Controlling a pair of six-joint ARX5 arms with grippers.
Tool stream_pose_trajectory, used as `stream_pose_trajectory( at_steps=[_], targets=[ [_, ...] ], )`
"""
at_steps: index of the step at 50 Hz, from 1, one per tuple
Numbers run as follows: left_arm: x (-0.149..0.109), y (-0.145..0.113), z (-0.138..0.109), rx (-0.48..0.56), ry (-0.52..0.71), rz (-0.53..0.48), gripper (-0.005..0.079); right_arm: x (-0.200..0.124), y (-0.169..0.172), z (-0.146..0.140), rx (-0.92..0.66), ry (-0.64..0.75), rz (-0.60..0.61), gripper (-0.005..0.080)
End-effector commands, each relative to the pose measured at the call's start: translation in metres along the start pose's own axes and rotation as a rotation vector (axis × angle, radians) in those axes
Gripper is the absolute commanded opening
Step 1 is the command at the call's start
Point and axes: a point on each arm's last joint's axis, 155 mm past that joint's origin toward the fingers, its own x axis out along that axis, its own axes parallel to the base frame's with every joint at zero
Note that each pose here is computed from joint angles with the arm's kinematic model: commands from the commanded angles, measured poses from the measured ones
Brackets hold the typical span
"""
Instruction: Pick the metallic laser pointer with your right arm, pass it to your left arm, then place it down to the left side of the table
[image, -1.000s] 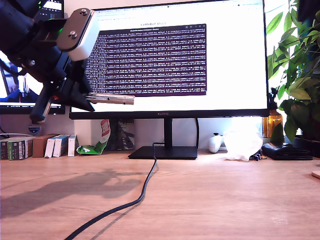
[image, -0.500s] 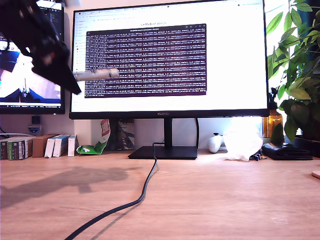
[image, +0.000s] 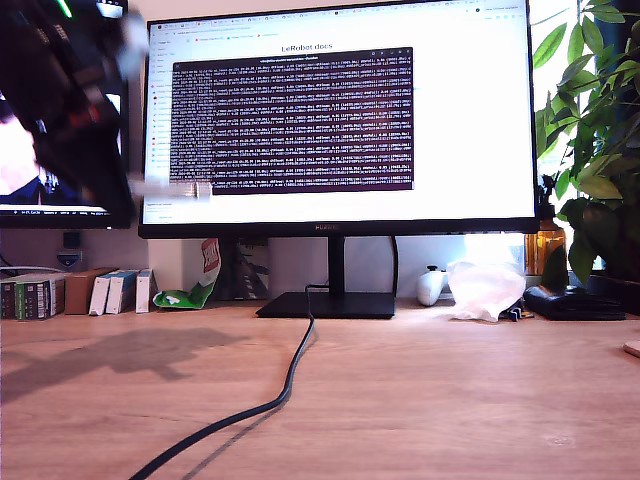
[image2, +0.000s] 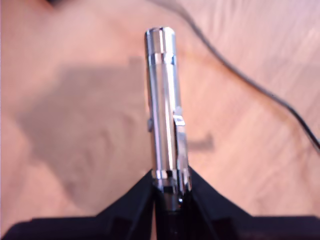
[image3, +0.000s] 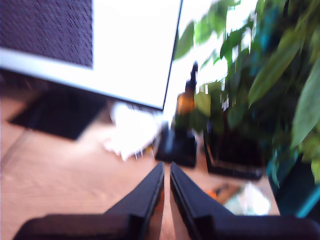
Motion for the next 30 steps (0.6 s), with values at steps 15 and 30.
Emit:
stream_pose_trajectory(
  at_steps=[15,30],
  targets=[
    [0.030,0.017,-0.029,-0.108,0.236,-0.050,-0.0024,0.005,0.005,-0.007,-0.012,0.029,0.019,-0.0011],
    [0.046,0.021,-0.077,-0.189,0.456,-0.047,-0.0024,0.005,0.008,-0.006,-0.012,0.028,0.032,-0.0011]
  ],
)
